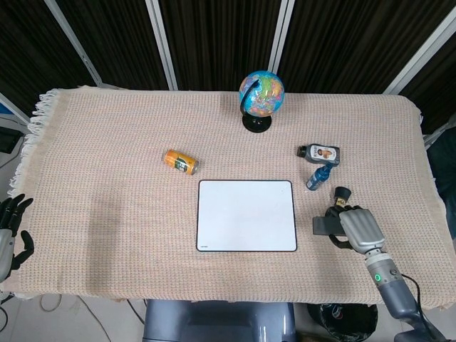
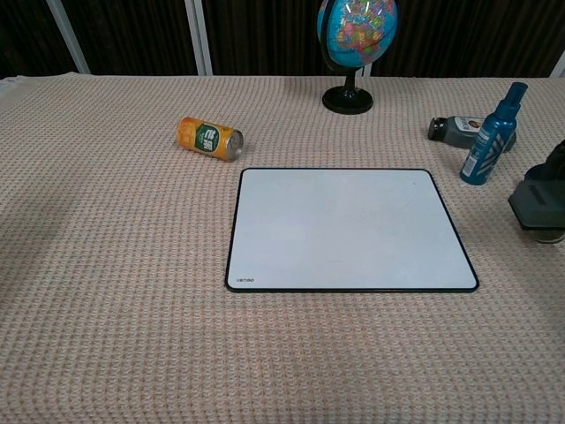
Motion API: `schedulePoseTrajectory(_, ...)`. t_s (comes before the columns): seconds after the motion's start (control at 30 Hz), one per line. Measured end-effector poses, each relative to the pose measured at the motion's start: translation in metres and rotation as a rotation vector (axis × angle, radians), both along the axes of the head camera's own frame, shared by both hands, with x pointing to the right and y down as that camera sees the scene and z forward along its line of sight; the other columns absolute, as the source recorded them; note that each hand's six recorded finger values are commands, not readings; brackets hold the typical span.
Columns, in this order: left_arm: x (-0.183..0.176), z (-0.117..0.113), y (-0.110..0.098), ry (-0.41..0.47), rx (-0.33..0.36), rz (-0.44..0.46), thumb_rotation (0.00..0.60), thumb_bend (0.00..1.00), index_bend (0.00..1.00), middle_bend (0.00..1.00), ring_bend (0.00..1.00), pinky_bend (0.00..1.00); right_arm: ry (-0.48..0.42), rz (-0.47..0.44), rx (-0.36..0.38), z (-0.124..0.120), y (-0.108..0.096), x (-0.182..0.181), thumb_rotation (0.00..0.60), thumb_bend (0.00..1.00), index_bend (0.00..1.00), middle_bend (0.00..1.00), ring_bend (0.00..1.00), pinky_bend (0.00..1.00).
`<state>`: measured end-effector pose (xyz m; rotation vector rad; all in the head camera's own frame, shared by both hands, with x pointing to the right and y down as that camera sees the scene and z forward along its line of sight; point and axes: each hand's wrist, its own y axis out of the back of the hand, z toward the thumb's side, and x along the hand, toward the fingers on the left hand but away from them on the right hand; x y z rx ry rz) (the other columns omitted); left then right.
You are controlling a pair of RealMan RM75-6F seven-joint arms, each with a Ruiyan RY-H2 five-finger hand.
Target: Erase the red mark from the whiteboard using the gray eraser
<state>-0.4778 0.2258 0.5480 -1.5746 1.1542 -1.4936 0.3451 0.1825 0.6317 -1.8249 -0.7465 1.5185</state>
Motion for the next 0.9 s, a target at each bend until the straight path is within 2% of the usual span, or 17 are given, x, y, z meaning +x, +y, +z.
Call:
schedulePoseTrajectory(0.3,-0.001,-0.001,0.000,-0.001,0.003,-0.002,0.600,0.74,0.11,0.05,0.00,0.00,0.002,0.018,-0.038,0.014,0.038,0.009,0.600,0.47,0.68,0.58,0.53,0.41)
schedulePoseTrajectory(0.43,0.000,0.000,0.000,-0.001,0.001,0.000,0.600,0.74,0.11,0.05,0.00,0.00,-0.014,0.031,-0.039,0.019,0.046,0.008,0.600,0.46,0.68,0.57,0.52,0.41)
schedulePoseTrajectory(0.53,-0.001,0.000,0.000,-0.002,0.001,-0.001,0.600,0.74,0.11,0.05,0.00,0.00,-0.024,0.030,-0.030,0.023,0.049,0.004,0.600,0.42,0.67,0.53,0.50,0.39)
schedulePoseTrajectory(0.6,-0.001,-0.001,0.000,-0.002,0.002,-0.001,0.600,0.74,0.11,0.05,0.00,0.00,-0.028,0.029,-0.026,0.026,0.049,0.002,0.600,0.35,0.60,0.49,0.47,0.37)
schedulePoseTrajectory(0.63,-0.001,-0.001,0.000,-0.002,0.003,-0.002,0.600,0.74,0.11,0.05,0.00,0.00,-0.028,0.028,-0.026,0.028,0.049,0.002,0.600,0.31,0.53,0.45,0.45,0.35)
schedulePoseTrajectory(0.77,-0.001,0.000,0.000,-0.004,0.000,-0.002,0.600,0.74,0.11,0.05,0.00,0.00,-0.019,0.016,-0.034,0.032,0.049,0.000,0.600,0.16,0.33,0.28,0.29,0.28)
schedulePoseTrajectory(0.9,-0.002,0.000,0.000,-0.006,-0.003,-0.002,0.600,0.74,0.11,0.05,0.00,0.00,-0.011,-0.001,-0.055,0.033,0.050,-0.003,0.600,0.09,0.22,0.18,0.21,0.25)
